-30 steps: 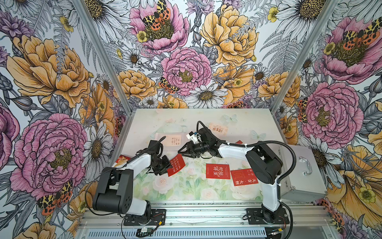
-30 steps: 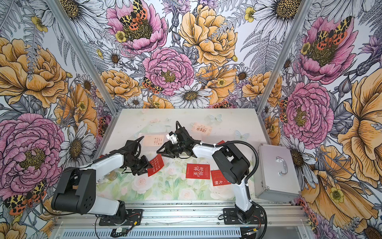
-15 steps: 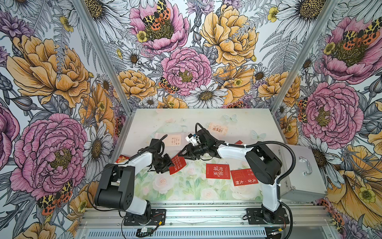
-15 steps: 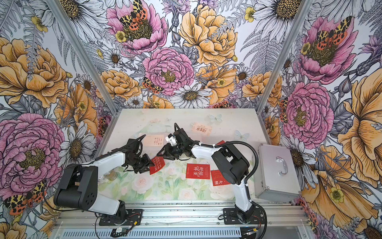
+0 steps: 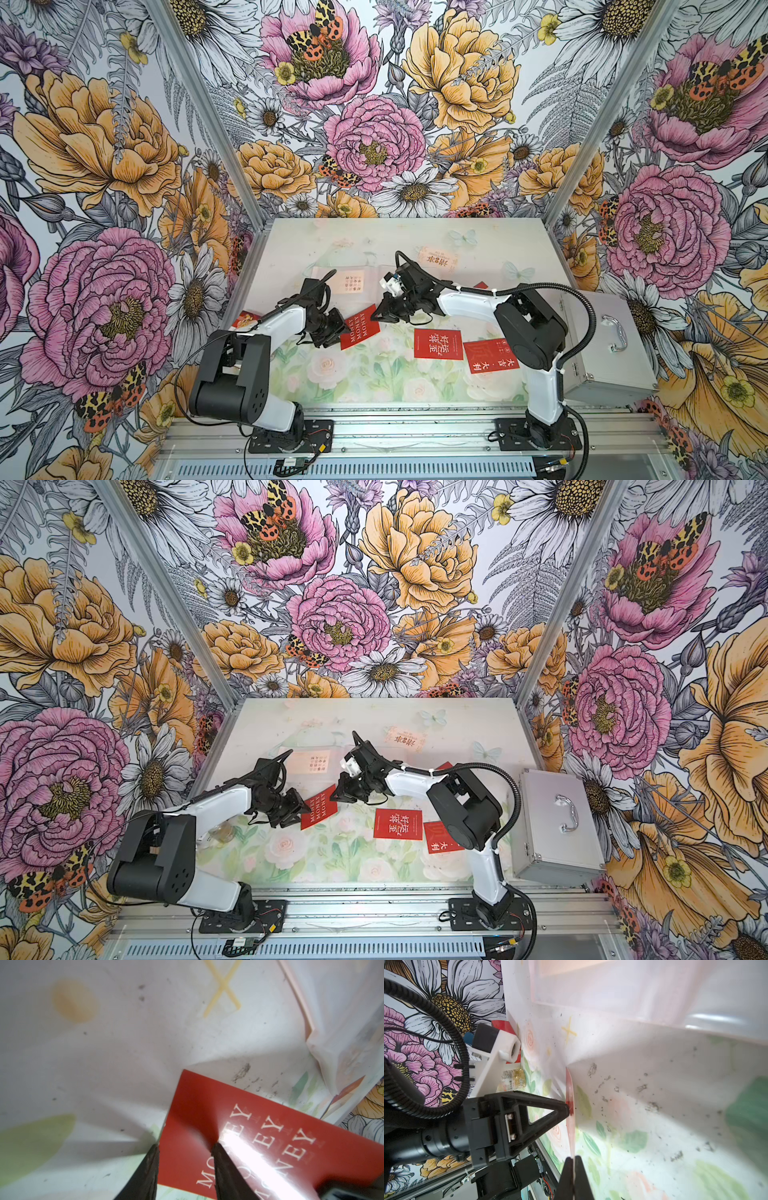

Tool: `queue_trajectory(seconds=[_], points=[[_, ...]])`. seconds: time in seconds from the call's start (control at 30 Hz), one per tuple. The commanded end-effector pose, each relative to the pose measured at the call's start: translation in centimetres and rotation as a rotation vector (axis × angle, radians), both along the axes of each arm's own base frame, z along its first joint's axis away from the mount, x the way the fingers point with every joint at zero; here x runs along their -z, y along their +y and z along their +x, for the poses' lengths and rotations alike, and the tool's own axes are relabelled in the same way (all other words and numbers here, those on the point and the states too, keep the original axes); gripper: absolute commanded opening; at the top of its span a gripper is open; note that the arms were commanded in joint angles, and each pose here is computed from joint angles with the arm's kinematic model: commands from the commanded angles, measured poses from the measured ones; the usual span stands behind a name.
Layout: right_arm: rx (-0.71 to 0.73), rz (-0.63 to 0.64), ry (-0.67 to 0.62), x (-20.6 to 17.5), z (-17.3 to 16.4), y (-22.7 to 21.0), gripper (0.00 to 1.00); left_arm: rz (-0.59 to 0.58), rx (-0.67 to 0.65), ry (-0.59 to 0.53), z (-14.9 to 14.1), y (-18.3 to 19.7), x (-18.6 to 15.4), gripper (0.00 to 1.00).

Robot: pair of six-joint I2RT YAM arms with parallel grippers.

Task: Place the photos into the photo albums
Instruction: Pick up the photo at the center of the board.

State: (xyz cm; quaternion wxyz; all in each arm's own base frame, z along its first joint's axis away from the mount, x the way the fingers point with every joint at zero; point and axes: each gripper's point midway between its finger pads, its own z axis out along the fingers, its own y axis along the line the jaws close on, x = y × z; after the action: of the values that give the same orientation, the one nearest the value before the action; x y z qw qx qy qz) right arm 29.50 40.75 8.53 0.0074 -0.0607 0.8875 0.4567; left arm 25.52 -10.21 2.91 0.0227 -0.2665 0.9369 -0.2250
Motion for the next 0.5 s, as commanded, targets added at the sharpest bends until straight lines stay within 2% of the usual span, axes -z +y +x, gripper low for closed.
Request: queue_trajectory(seconds=[0.0,0.2,0.47], points=[[-0.010,0.046,-0.080,-3.5,0.8,-1.2,0.00,-0.059,0.016,-0.132,2.2,-0.1,-2.9,0.45],[-0.017,0.064,-0.136,-6.4,1.7,-4.2,0.00,-0.149,0.096,-0.310,4.2,-0.8,-8.0,0.47],[-0.018,0.143,-0.194,-10.4,2.4,-7.5,0.00,-0.352,0.177,-0.495,6.5,-3.5,-13.7,0.47]])
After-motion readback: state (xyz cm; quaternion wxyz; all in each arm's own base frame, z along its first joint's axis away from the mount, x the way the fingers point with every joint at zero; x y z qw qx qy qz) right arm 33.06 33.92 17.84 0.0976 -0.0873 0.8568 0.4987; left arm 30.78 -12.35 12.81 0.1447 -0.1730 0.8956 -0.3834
